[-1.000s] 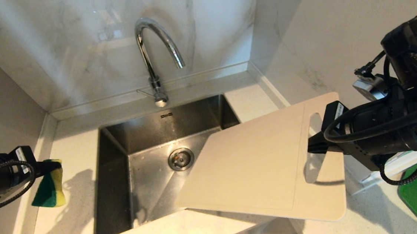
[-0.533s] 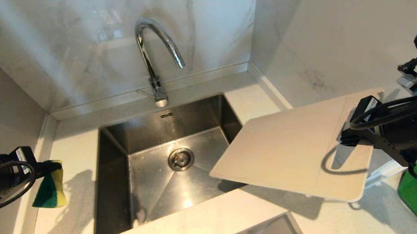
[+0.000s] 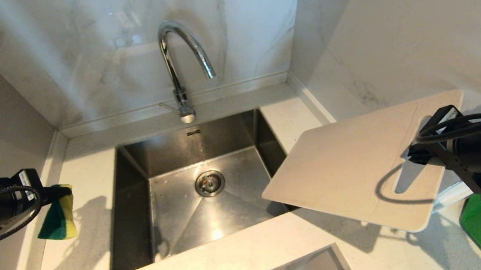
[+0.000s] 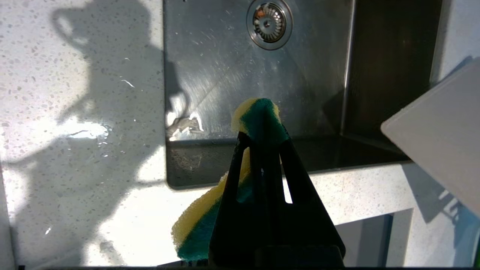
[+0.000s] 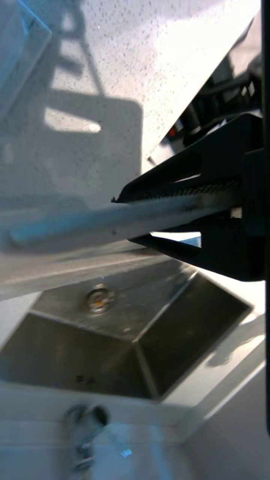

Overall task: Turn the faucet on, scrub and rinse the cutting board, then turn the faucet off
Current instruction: Put down the cutting board

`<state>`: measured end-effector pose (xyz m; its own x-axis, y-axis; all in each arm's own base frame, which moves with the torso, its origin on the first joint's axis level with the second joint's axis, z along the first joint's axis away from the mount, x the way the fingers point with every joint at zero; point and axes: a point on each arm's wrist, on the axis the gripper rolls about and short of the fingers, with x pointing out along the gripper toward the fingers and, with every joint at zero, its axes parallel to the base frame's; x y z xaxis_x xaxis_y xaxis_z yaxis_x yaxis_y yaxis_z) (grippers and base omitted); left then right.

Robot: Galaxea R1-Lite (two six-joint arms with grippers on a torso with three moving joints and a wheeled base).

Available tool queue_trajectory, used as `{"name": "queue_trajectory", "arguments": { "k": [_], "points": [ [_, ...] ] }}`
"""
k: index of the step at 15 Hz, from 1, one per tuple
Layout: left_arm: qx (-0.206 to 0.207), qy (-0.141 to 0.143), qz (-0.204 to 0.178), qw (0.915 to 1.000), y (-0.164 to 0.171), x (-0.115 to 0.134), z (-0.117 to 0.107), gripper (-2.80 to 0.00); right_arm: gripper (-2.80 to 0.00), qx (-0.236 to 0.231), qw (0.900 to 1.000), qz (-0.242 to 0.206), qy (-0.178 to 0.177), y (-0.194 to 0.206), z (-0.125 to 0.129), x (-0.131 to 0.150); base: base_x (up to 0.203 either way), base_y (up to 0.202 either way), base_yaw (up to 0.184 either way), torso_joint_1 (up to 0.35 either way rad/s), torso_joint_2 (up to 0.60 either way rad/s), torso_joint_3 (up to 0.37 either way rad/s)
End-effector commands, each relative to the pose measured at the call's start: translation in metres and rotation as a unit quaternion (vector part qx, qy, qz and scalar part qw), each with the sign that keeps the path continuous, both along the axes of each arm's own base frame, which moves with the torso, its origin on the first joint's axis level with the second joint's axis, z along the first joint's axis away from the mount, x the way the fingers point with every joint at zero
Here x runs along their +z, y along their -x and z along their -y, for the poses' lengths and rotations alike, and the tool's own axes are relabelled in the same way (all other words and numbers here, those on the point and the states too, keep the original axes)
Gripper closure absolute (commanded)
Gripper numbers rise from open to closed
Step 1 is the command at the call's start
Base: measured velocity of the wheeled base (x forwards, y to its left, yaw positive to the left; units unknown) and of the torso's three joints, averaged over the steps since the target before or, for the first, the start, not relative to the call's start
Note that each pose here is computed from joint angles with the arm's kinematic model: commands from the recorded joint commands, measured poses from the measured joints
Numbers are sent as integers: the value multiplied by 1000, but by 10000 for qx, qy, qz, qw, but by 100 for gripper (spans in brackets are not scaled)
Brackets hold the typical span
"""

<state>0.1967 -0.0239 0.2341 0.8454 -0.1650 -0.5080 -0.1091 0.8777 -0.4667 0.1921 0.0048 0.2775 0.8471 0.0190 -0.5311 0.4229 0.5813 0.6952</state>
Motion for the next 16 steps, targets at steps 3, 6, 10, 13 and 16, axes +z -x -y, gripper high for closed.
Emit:
{"name": "queue_trajectory", "arguments": {
  "k": [3, 6, 10, 13, 16],
  "points": [
    [-4, 12, -31, 10000, 0, -1, 0, 0, 0, -448, 9980, -70, -451, 4, 1, -4, 0, 0, 0, 0, 0, 0],
    [-11, 13, -19, 10000, -1, 0, 1, 0, 0, -268, 9978, 18, -603, 13, -7, -1, 0, 0, 0, 0, 0, 0],
    [-18, 41, -36, 10000, -1, -1, 1, 0, 0, -111, 9958, -36, -912, 3, -18, 1, 0, 0, 0, 0, 0, 0],
    [-11, 36, -51, 10000, 0, -1, 1, 0, 0, 13, 9944, -321, -1007, -11, -21, -9, 0, 0, 0, 0, 0, 0],
    [-6, 45, -46, 10000, 1, -1, 1, 0, 0, -112, 9923, -209, -1218, -14, -22, -2, 0, 0, 0, 0, 0, 0]
  ]
}}
